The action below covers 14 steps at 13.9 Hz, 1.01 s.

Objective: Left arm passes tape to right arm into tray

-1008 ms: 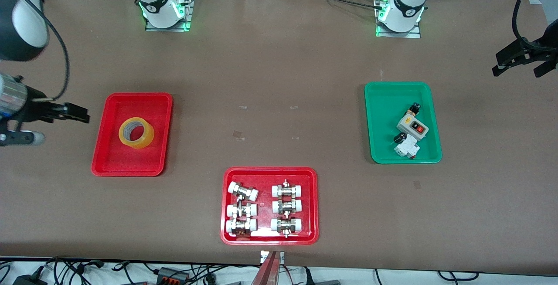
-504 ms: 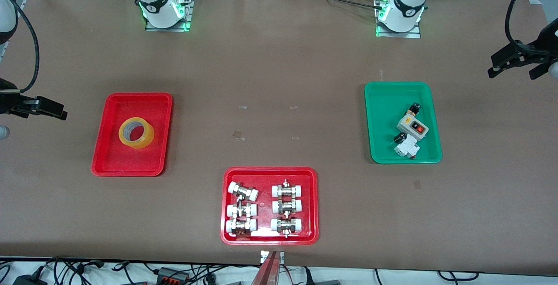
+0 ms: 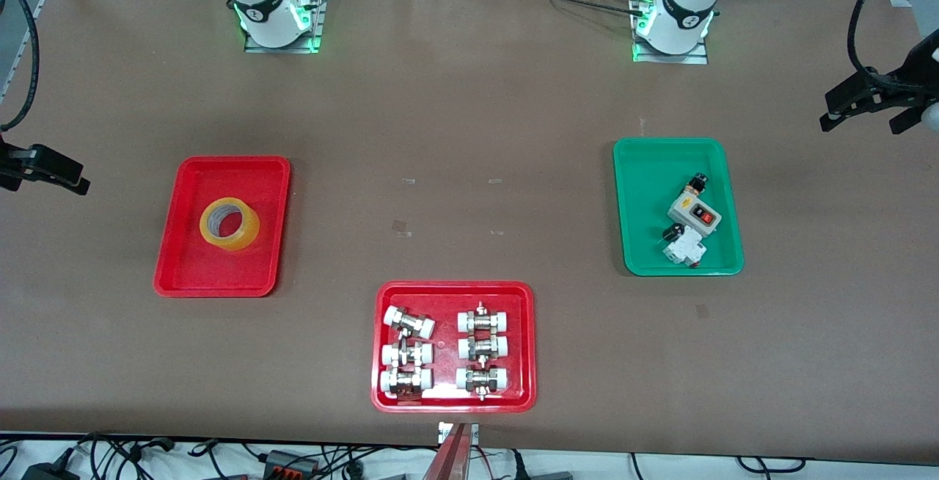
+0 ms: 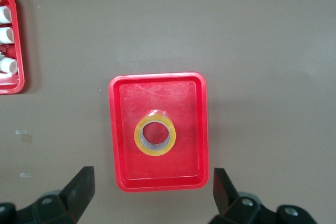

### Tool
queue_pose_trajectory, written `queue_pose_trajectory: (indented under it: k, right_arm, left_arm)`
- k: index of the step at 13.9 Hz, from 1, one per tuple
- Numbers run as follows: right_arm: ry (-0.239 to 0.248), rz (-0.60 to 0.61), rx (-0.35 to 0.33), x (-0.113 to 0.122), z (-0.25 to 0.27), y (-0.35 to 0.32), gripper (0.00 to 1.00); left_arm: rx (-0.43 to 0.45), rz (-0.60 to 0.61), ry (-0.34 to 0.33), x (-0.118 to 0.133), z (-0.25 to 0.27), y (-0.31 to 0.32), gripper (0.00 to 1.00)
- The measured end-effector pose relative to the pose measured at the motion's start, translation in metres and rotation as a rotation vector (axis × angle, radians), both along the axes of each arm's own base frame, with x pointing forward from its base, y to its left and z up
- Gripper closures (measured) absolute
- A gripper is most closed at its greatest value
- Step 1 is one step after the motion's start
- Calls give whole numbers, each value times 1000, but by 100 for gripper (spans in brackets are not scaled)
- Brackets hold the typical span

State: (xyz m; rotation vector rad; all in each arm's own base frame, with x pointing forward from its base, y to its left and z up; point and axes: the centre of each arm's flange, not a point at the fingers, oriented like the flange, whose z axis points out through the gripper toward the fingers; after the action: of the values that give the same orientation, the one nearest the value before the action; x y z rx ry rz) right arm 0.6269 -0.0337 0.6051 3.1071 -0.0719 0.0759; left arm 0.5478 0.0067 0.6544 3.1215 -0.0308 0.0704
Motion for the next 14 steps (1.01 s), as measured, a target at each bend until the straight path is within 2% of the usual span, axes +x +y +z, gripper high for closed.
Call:
queue_pose_trajectory:
  k: [4, 7, 9, 11, 14]
  right_arm:
    - [-3, 18, -5, -18, -24, 1, 0]
    - [-24, 29, -12, -44, -40, 2, 0]
    - [-9, 35, -13, -60, -41, 3, 0]
    - [6, 40, -13, -67, -35, 4, 0]
    - [2, 39, -13, -67, -30, 4, 0]
  left_arm:
    - [0, -2, -19, 0, 10, -1, 0]
    - [0, -3, -17, 0, 9, -2, 0]
    - [0, -4, -17, 0, 9, -2, 0]
    - [0, -4, -16, 0, 9, -2, 0]
    - [0, -4, -16, 0, 9, -2, 0]
